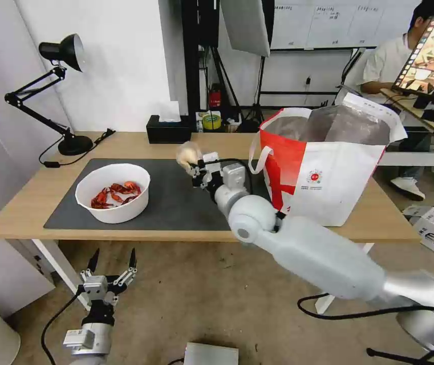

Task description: Pick up the trash from the table and place it into the takeout bag.

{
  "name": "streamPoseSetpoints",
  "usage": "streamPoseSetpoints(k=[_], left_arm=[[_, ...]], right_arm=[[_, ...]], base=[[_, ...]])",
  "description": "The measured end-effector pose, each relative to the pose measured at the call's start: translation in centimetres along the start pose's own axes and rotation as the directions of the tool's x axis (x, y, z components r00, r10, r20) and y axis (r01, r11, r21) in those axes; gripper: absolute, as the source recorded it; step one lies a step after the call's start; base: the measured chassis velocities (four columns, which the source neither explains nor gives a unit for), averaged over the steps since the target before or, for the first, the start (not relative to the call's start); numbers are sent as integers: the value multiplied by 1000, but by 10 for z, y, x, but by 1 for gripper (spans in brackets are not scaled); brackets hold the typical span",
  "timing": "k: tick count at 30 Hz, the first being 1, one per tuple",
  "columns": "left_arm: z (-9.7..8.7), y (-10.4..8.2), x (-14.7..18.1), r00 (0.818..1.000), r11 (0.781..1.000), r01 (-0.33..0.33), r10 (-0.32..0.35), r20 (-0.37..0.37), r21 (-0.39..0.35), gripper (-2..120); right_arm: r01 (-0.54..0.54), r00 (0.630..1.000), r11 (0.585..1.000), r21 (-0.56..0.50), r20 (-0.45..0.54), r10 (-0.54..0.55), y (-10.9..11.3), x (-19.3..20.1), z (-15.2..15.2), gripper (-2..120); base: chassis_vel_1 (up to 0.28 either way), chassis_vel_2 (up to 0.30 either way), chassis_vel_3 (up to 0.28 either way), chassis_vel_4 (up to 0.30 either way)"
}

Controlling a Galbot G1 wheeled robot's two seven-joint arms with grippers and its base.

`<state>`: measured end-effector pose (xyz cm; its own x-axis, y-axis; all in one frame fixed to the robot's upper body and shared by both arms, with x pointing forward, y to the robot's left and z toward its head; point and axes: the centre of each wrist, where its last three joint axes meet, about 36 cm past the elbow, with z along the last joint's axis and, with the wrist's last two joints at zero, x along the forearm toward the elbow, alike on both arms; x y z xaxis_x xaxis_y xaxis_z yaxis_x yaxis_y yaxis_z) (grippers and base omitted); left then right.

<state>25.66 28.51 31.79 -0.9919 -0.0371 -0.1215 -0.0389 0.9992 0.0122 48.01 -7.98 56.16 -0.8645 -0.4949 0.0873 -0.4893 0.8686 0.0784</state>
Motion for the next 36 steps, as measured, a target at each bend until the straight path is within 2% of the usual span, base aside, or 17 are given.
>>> streamPoseSetpoints(k=[2, 6, 8, 13, 18, 20, 22, 24, 25, 26, 29, 30, 33, 36], left_arm=[[0, 0, 0, 1000, 1000, 0, 0, -1, 0, 100], [1, -2, 1, 1000, 1000, -4, 4, -4, -1, 100], [1, -2, 1, 1000, 1000, -5, 5, -4, -1, 100], [0, -2, 2, 1000, 1000, -8, 8, -6, -4, 100], [0, -1, 3, 1000, 1000, -8, 8, -9, -6, 100], [0, -2, 4, 1000, 1000, -9, 9, -10, -7, 100], [0, -2, 4, 1000, 1000, -9, 9, -10, -7, 100], [0, -3, 3, 1000, 1000, -11, 11, -10, -7, 100], [0, -3, 3, 1000, 1000, -12, 12, -10, -9, 100], [0, -3, 3, 1000, 1000, -12, 12, -10, -9, 100], [0, -4, 3, 1000, 1000, -16, 16, -11, -12, 100], [0, -4, 3, 1000, 1000, -16, 16, -11, -12, 100], [1, -5, 3, 1000, 1000, -21, 20, -12, -13, 100], [1, -6, 3, 1000, 1000, -21, 21, -12, -13, 100]], right_arm=[[-4, 1000, 1000, -3, 7, 4, -2, 3, -3, 3], [-69, 993, 997, -34, 97, 72, -18, 20, -35, 3], [-77, 991, 996, -38, 107, 80, -20, 20, -39, 3], [-157, 969, 985, -77, 182, 169, -35, 27, -70, 2], [-247, 944, 964, -101, 200, 263, -42, 35, -86, 2], [-338, 917, 935, -105, 188, 352, -50, 40, -94, 2], [-363, 909, 926, -104, 180, 376, -52, 41, -96, 2], [-421, 886, 901, -105, 169, 433, -60, 43, -99, 2], [-471, 861, 876, -105, 163, 482, -71, 45, -102, 2], [-471, 861, 876, -105, 163, 482, -71, 45, -102, 2], [-560, 809, 821, -107, 140, 570, -94, 48, -103, 2], [-560, 809, 821, -107, 140, 570, -94, 48, -103, 2], [-613, 777, 784, -97, 111, 620, -107, 49, -101, 2], [-621, 771, 778, -93, 102, 628, -109, 49, -100, 2]], base=[[0, 0, 0, 0], [0, 0, 0, 0], [0, 0, 0, 0], [0, 0, 0, 0], [0, 0, 0, 0], [0, 0, 0, 0], [0, 0, 0, 0], [0, 0, 0, 0], [0, 0, 0, 0], [0, 0, 0, 0], [0, 0, 0, 0], [0, 0, 0, 0], [0, 0, 0, 0], [0, 0, 0, 0]])
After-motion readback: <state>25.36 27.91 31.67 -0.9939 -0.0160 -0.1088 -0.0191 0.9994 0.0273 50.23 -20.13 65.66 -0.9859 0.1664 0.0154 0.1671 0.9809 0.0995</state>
